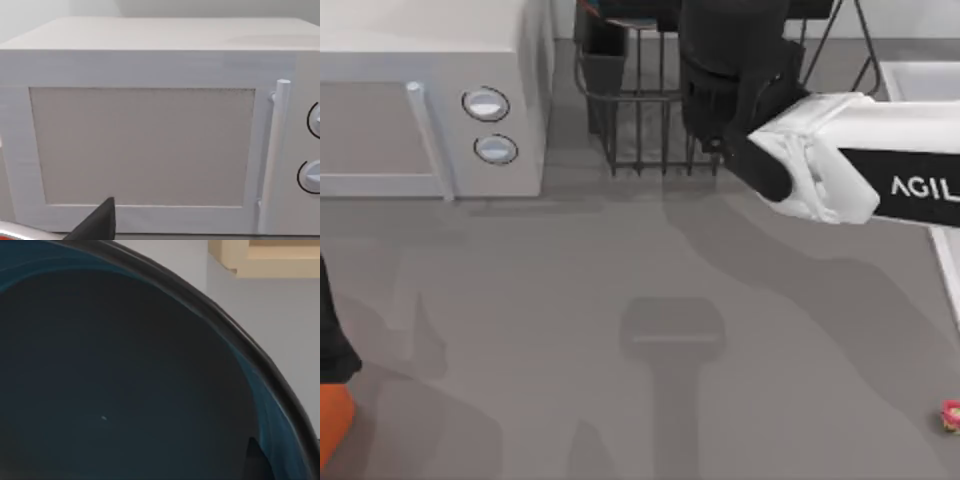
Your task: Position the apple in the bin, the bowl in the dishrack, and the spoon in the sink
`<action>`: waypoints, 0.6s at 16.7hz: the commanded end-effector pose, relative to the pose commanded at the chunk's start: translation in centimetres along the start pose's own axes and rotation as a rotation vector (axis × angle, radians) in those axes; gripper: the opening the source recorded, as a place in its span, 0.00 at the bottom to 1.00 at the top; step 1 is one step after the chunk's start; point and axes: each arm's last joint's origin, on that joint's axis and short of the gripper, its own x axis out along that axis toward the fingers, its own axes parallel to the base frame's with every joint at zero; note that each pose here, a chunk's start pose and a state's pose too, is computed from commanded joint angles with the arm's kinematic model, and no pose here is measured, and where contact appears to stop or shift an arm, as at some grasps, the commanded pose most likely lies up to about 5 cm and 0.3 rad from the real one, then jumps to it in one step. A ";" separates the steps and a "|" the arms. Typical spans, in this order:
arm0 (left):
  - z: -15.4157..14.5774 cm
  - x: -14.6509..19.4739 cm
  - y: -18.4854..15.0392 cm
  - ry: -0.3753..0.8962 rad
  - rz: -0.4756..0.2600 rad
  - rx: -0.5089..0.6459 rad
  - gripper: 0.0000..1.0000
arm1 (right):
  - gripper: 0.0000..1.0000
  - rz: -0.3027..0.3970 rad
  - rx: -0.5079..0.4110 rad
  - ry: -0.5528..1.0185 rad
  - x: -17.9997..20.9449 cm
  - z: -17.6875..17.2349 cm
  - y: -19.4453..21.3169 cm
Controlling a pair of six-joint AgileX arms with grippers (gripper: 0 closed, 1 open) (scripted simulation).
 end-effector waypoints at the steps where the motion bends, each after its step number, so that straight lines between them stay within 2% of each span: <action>1: 0.0 0.0 0.0 0.000 0.000 0.000 1.00 | 0.00 0.000 -0.001 0.001 0.9 -1.2 -0.6; 3: 0.0 0.0 0.0 0.000 0.000 0.000 1.00 | 0.00 0.001 -0.001 0.004 2.0 -2.6 -1.4; 7: 0.0 0.0 0.0 0.000 0.000 0.000 1.00 | 0.00 0.001 -0.002 0.004 2.1 -2.7 -1.5; 10: 0.0 0.0 0.0 0.000 0.000 0.000 1.00 | 0.23 0.001 -0.002 0.004 2.1 -2.7 -1.5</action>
